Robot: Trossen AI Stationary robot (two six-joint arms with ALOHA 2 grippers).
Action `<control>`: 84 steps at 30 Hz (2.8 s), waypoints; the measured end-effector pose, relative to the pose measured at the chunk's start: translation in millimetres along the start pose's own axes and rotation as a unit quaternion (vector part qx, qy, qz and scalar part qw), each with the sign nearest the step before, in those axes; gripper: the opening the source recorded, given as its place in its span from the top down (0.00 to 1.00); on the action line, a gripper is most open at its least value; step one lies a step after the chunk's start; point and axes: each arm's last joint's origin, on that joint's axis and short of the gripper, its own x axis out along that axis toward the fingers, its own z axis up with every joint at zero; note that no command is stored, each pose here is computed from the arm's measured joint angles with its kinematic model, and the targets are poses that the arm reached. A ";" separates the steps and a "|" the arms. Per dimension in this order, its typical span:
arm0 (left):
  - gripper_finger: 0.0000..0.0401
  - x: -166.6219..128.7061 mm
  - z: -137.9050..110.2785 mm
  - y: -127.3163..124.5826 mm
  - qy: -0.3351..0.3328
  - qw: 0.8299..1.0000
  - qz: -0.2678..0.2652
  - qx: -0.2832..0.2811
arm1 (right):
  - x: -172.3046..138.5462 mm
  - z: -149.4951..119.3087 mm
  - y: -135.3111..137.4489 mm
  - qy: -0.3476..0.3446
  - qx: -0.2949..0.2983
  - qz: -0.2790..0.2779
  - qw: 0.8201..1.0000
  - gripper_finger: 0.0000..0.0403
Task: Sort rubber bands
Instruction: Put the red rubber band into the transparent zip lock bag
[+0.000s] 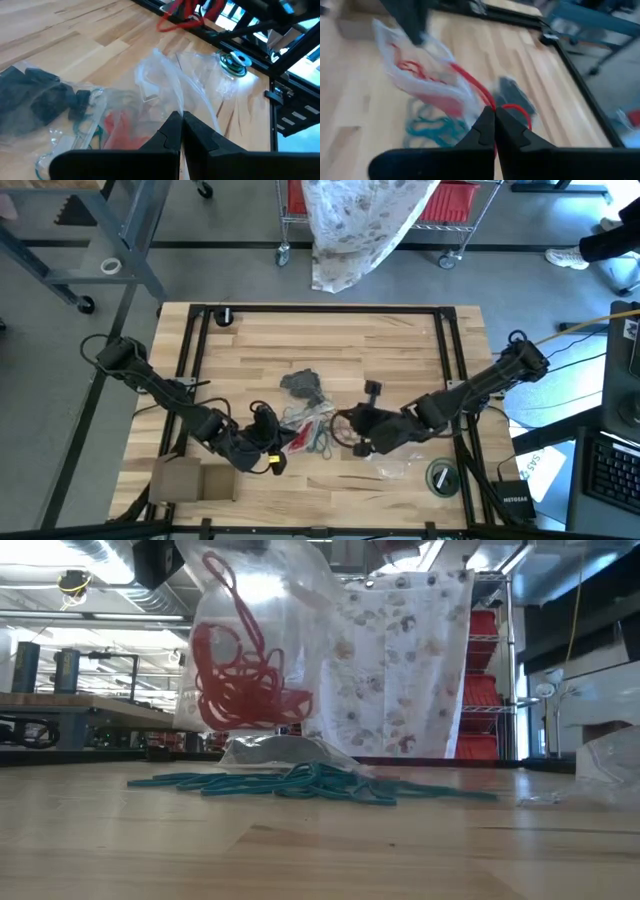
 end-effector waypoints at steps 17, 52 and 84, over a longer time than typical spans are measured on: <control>1.00 6.9 9.7 -1.9 -0.027 0.997 -0.015 -0.064 | 17.9 42.5 12.0 -0.093 -0.027 0.084 0.992 1.00; 1.00 4.0 5.9 1.1 -0.031 0.997 0.011 -0.068 | 36.8 43.4 14.0 0.034 0.025 0.113 0.993 0.62; 1.00 0.6 1.9 -0.6 -0.023 0.999 0.009 -0.045 | 81.8 -145.2 7.3 0.218 -0.059 0.166 0.960 0.71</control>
